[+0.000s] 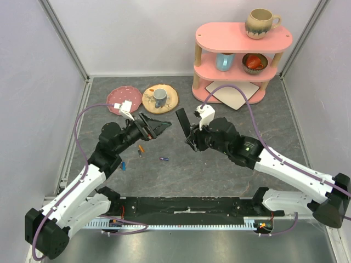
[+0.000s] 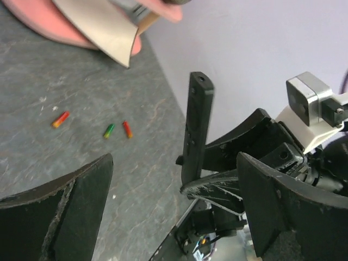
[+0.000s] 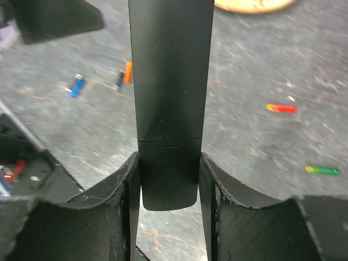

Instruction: Load the batteries into the remote control

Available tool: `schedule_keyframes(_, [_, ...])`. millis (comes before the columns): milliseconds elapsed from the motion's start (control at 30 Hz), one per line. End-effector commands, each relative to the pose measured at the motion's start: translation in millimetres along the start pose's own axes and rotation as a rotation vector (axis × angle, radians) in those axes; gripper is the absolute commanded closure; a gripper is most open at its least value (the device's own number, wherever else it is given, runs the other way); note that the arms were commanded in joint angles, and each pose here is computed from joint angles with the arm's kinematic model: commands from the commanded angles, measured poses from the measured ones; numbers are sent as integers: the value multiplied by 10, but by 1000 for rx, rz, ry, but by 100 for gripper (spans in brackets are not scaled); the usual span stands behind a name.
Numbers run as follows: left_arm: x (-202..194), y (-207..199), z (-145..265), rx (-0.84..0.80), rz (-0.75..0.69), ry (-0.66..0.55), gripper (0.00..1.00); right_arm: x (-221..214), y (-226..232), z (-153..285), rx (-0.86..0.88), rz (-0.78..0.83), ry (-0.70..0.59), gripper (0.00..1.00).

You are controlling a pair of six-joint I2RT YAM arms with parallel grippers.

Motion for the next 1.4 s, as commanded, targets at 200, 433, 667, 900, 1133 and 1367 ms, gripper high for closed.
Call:
schedule_keyframes(200, [-298,250,-164,253,-50,83,11,-69,-150,-21,-293,157,63,66])
schedule_keyframes(433, [-365,188,-318,236,-51,46,13,-136,-15,-65,-253,134,81,66])
schedule_keyframes(667, [-450,116,-493,229,-31,49,20,-143,43,-93,-254,113,75,66])
schedule_keyframes(900, [-582,91,-637,232,4,18,29,-147,98,-131,-237,74,69,66])
schedule_keyframes(1133, [-642,66,-696,214,19,29,41,-166,104,-134,-235,70,74,66])
schedule_keyframes(1367, [-672,77,-697,206,20,31,64,-191,105,-131,-233,71,78,66])
Point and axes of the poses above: each gripper's point midway between its finger pads, its own z axis back along the fingers, its own y axis along the line the jaws close on, x = y × z, the point moved 1 cm from there along z, back along the fingers, and after that the axes turned 7 degrees about -z, right-handed, at the moved point
